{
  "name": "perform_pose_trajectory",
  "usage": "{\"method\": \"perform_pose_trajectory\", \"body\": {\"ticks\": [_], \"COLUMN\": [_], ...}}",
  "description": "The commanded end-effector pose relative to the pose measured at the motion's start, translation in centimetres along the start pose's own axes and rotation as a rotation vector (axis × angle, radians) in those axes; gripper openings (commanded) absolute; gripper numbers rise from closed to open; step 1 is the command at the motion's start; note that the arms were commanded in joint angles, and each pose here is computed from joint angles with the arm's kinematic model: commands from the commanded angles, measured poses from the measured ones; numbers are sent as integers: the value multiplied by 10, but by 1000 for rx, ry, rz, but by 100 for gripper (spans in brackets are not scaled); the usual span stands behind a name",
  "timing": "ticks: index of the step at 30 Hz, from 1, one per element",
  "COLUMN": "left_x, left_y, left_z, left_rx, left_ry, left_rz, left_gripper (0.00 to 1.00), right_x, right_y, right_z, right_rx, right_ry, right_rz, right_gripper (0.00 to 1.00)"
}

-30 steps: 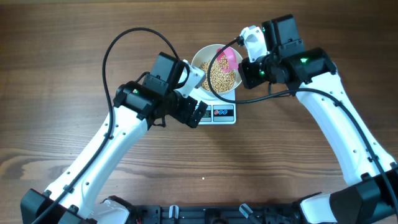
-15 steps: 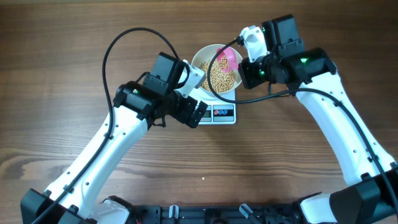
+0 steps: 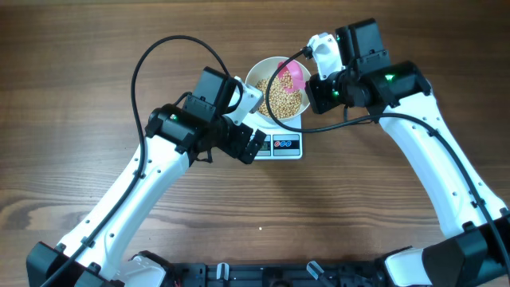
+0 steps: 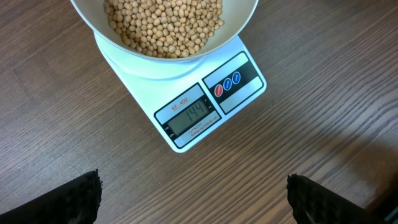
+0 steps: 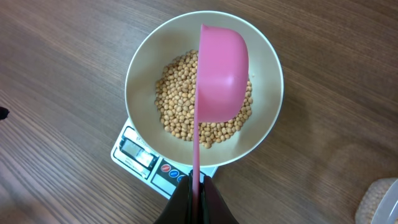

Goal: Scoop item into bowl and weigh 150g on scale

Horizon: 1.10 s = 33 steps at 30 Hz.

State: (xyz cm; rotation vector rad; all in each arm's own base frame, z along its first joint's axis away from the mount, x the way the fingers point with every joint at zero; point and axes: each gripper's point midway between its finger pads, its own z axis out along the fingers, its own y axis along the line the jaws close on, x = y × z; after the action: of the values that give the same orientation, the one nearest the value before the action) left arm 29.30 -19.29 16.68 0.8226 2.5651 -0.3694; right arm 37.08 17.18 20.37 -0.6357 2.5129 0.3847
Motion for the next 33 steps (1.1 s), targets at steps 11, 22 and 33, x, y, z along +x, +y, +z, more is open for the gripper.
{"method": "perform_pose_trajectory", "body": {"ticks": [11,22,33], "left_x": [-7,-7,-7], "left_y": [2,2,2], "left_z": [-10,-10,-10], "left_rx": [-11,-11,-11], "left_ry": [-35,-35,-35], "left_rz": [-8,-8,-8], "left_gripper": [100,100,100], "right_x": [-13,-7,-6], "right_y": [6,7,8], "right_z": [-14,-14,-14], "right_rx": [-12,-13,-21], "right_ry": [-49,-25,-22], "right_rz": [-30,-22,-20], "right_gripper": [4,4,4]}}
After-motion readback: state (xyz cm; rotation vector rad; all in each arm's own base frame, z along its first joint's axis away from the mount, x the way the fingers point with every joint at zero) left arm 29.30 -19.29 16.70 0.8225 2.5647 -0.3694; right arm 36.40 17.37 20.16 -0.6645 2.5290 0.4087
